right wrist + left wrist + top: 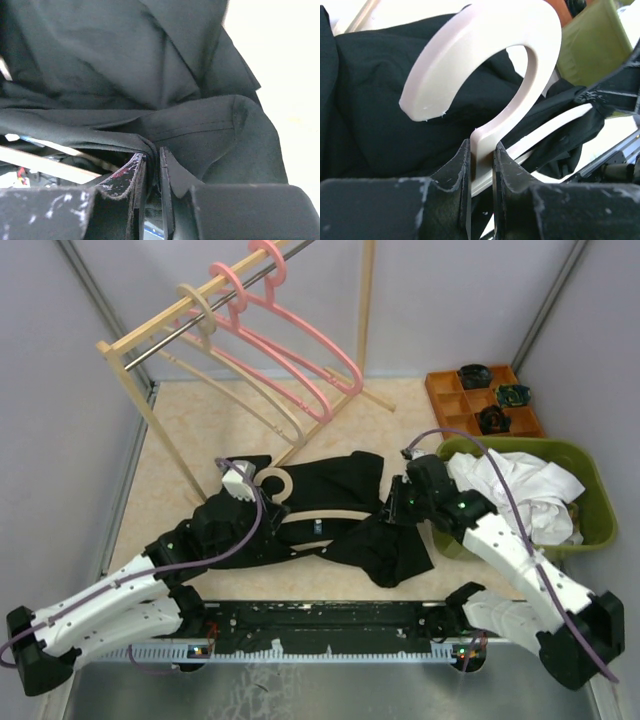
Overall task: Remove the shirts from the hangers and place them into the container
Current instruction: Remove the shirt from the hanger.
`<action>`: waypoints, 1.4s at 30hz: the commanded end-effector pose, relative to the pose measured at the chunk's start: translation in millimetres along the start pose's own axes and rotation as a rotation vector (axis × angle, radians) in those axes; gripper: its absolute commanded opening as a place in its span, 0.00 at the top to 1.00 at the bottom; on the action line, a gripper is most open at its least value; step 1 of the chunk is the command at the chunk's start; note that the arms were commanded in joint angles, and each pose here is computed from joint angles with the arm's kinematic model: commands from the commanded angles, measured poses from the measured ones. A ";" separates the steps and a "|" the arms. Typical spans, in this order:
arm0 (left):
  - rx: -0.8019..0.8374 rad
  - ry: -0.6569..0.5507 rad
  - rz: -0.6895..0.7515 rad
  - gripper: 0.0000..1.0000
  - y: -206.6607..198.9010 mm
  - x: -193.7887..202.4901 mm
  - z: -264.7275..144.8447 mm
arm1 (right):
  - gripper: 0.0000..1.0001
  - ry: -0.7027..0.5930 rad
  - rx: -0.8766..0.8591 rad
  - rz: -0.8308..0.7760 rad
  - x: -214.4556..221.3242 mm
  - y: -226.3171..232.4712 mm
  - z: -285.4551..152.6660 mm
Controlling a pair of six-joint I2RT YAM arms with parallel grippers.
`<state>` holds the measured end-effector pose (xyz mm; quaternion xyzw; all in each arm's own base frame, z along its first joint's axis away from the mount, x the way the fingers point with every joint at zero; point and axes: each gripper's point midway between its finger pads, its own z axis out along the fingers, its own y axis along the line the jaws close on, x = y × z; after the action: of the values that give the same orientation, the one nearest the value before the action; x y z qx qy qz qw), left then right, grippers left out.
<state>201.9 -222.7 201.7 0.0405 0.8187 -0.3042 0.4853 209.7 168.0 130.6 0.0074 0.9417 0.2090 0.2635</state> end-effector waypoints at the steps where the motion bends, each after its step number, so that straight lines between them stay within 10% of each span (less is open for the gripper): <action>1: -0.065 -0.196 -0.133 1.00 7.4 -48.2 -14.1 | 0.89 -0.225 -0.094 -0.060 -29.8 8.4 -37.4; 13: -0.120 -0.285 -0.281 1.00 24.1 -58.5 -29.2 | 0.89 -0.184 -0.362 -0.106 9.7 34.8 -43.6; 24: 0.078 -0.192 -0.109 1.00 -11.8 -44.3 -21.0 | 0.06 -0.352 -0.483 -0.336 -28.9 70.9 -100.9; 27: 0.172 -0.174 -0.062 1.00 -29.7 -43.2 -21.5 | 0.02 -0.370 -0.436 -0.386 -35.4 65.4 -98.9; 32: 0.263 -0.174 -0.014 1.00 -46.0 -44.6 -24.8 | 0.16 -0.249 -0.551 -0.453 -26.4 87.3 -93.1; 39: 0.182 -0.204 -0.047 1.00 -30.2 -49.8 -26.5 | 0.79 -0.146 -0.603 -0.425 -10.2 92.1 -91.7; 42: 0.110 -0.219 -0.074 0.77 -15.9 -49.8 -24.6 | 1.00 -0.204 -0.534 -0.381 -16.5 82.0 -95.7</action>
<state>196.1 -222.5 243.5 0.0455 0.7594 -0.3697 0.5334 158.0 217.4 224.8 -0.2524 0.8075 0.4192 0.3294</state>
